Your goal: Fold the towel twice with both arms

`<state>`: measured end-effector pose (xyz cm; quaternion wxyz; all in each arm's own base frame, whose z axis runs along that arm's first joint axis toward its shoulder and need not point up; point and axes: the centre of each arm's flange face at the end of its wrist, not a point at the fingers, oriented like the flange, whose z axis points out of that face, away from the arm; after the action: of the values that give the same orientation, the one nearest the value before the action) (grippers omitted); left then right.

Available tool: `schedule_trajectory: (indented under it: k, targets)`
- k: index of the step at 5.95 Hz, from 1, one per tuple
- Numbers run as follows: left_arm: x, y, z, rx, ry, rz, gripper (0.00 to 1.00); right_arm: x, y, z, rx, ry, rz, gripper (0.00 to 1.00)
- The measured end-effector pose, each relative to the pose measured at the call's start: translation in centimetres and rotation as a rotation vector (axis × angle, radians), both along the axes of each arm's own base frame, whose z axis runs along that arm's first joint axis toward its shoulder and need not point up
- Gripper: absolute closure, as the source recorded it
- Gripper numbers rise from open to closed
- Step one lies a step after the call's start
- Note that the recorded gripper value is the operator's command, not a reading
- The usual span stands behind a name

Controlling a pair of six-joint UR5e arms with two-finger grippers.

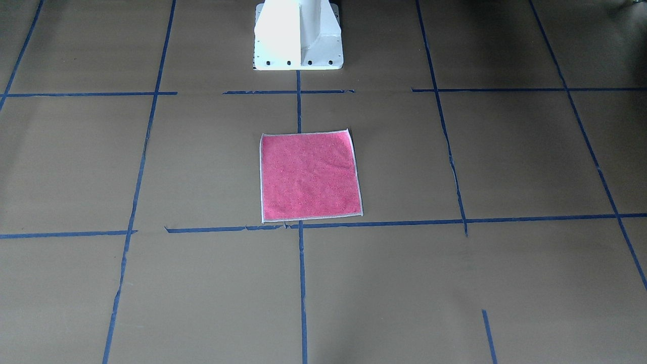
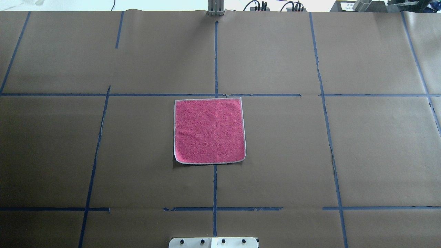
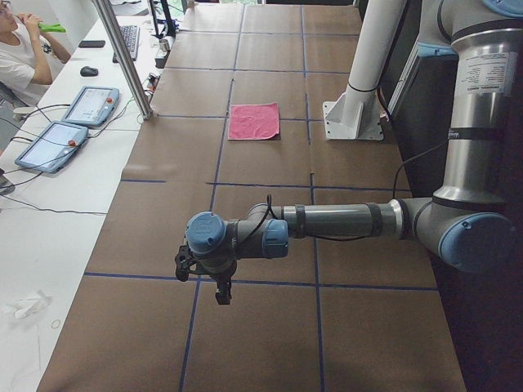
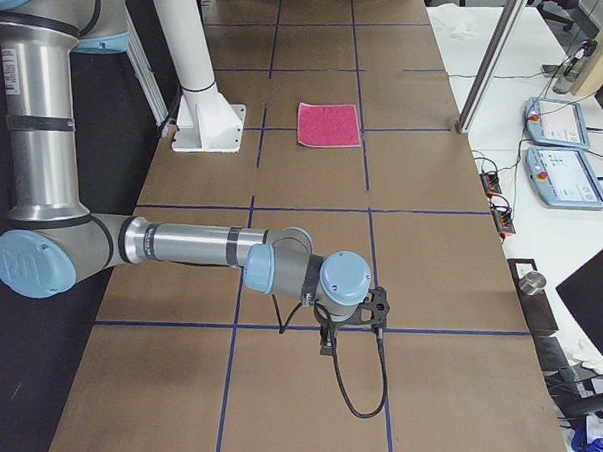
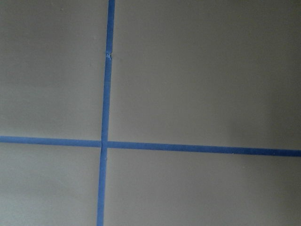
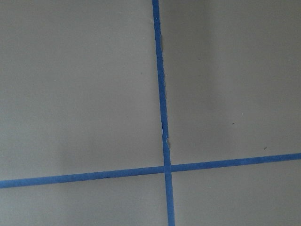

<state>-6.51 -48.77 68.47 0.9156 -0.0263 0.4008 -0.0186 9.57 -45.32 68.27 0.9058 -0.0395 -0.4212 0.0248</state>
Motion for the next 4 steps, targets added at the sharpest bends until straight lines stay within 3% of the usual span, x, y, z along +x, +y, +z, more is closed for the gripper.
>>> schedule_trajectory:
  k: [4]
  targets:
    - [0.07, 0.03, 0.26, -0.009, 0.0, 0.002, 0.0, 0.08, -0.31, -0.36, 0.006, 0.0, 0.002, 0.0]
